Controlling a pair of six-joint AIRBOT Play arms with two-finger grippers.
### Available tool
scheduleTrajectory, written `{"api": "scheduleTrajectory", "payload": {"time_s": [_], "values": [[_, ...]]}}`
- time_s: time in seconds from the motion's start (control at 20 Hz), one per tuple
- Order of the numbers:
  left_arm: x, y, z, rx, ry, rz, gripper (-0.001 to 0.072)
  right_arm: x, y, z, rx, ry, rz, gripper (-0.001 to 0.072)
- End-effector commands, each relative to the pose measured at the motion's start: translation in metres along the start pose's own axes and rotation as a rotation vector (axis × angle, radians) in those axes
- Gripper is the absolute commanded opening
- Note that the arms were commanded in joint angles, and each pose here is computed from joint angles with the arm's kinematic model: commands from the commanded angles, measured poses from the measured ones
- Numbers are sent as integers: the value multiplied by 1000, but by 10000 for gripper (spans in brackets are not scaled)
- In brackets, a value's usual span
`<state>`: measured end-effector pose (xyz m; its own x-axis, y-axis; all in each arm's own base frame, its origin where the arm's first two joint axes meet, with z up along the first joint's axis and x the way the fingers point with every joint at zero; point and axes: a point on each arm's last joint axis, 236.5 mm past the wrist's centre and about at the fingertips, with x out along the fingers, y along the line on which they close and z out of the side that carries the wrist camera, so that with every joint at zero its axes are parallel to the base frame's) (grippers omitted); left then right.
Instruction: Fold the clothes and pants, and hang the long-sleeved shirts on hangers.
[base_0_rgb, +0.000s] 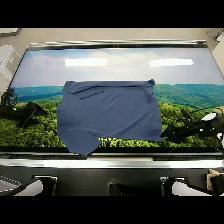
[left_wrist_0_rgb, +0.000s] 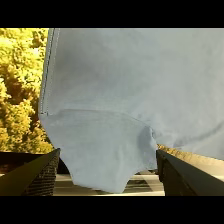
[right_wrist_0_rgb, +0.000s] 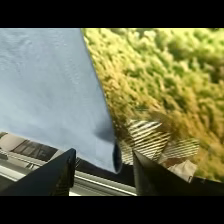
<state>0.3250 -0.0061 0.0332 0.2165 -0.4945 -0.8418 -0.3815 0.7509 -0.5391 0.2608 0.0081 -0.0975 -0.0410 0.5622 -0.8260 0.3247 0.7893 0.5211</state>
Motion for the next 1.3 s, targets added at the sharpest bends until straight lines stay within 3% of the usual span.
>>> {"api": "scheduleTrajectory", "payload": {"time_s": [0.0, 0.15, 0.25, 0.35, 0.4, 0.45, 0.7, 0.9, 1.25], "values": [[0, -1, 0, 1, 0, -6, 673, 6, -2, 0, 16, -11, 5, 431], [0, -1, 0, 1, -1, -6, 673, 19, 4, -3, 54, -26, 57, 430], [0, -1, 1, 0, -3, -6, 673, 26, 5, -2, 73, -46, 75, 389], [0, -1, 0, 1, -3, -5, 670, 27, 3, -2, 66, -53, 70, 189], [0, -1, 0, 2, -3, -4, 624, 27, 3, -2, 47, -51, 71, 85], [1, 0, 0, 18, -1, -1, 524, 27, 4, -3, 41, -50, 71, 33], [30, 39, -24, -30, 18, 12, 510, 26, 8, -6, 27, -37, 88, 34], [68, 65, -47, -39, 40, -22, 550, 26, 14, -14, -12, -3, 112, 34], [97, 82, -39, -49, 6, -23, 552, 23, 17, -19, -51, 6, 120, 34]]}}
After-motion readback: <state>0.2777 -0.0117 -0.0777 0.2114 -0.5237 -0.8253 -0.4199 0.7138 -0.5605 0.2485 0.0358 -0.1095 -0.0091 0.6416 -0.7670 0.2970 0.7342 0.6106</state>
